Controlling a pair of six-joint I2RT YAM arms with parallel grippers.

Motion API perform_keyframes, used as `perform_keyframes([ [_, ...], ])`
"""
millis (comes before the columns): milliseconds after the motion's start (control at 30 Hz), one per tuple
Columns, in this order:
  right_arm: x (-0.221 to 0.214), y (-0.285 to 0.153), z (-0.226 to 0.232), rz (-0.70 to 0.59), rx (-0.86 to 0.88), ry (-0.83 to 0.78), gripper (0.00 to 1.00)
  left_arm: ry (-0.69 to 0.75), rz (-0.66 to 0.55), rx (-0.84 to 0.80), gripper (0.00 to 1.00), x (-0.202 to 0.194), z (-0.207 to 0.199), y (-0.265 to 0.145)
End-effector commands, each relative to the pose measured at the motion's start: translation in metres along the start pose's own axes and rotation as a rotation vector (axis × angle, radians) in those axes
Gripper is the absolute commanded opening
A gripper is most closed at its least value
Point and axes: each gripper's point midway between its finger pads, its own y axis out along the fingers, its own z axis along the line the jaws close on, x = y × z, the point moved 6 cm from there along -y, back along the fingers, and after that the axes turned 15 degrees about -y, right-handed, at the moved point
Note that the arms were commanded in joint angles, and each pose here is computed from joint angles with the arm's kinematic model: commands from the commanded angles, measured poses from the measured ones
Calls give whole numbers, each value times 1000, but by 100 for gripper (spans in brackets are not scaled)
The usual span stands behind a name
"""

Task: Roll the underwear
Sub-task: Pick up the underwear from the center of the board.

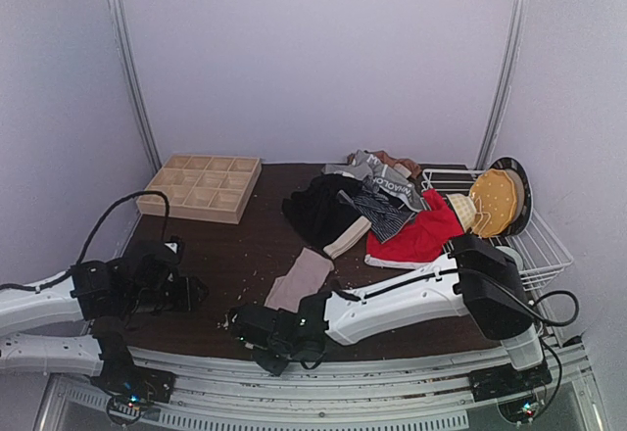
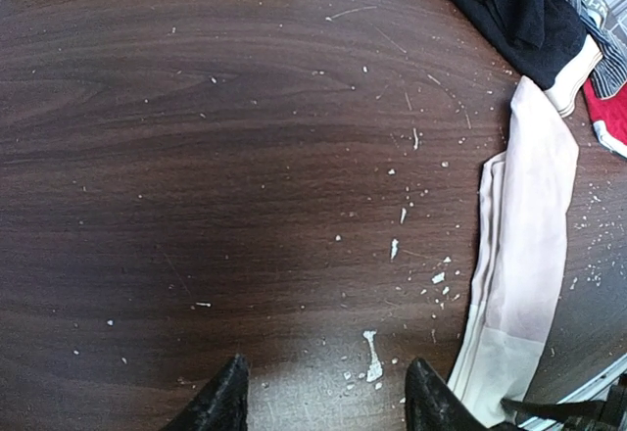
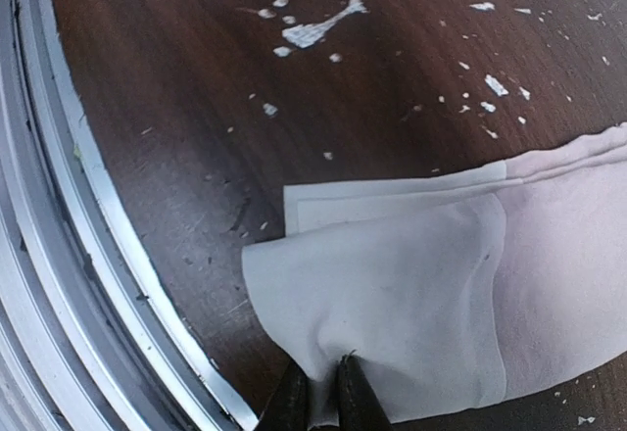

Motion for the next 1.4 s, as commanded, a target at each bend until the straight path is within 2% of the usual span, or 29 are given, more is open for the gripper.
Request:
perform_keyframes([
  [0, -28, 14, -15, 91, -2, 60, 9, -24, -12, -28, 52, 2, -4, 3],
  [133, -25, 14, -19, 78, 5, 81, 1, -28, -7, -29, 52, 0, -4, 4],
  [233, -23, 13, -19, 76, 10, 76, 0, -25, 2, -31, 52, -1, -4, 6],
  [300, -22, 11, -19, 69, 15, 76, 7, -27, 8, -29, 52, -3, -3, 7],
  [400, -14, 2, -18, 26, 25, 77, 24, -31, 13, -28, 52, -4, -2, 9],
  [500, -4, -9, -19, -13, 17, 76, 32, -35, 17, -26, 52, -6, -1, 10],
  [800, 17, -15, -21, -60, -27, 54, 40, -42, 19, -29, 52, -7, 0, 10],
  [1367, -6, 28, -21, 98, -76, -5, 44, -49, 15, -26, 52, -8, 3, 10],
])
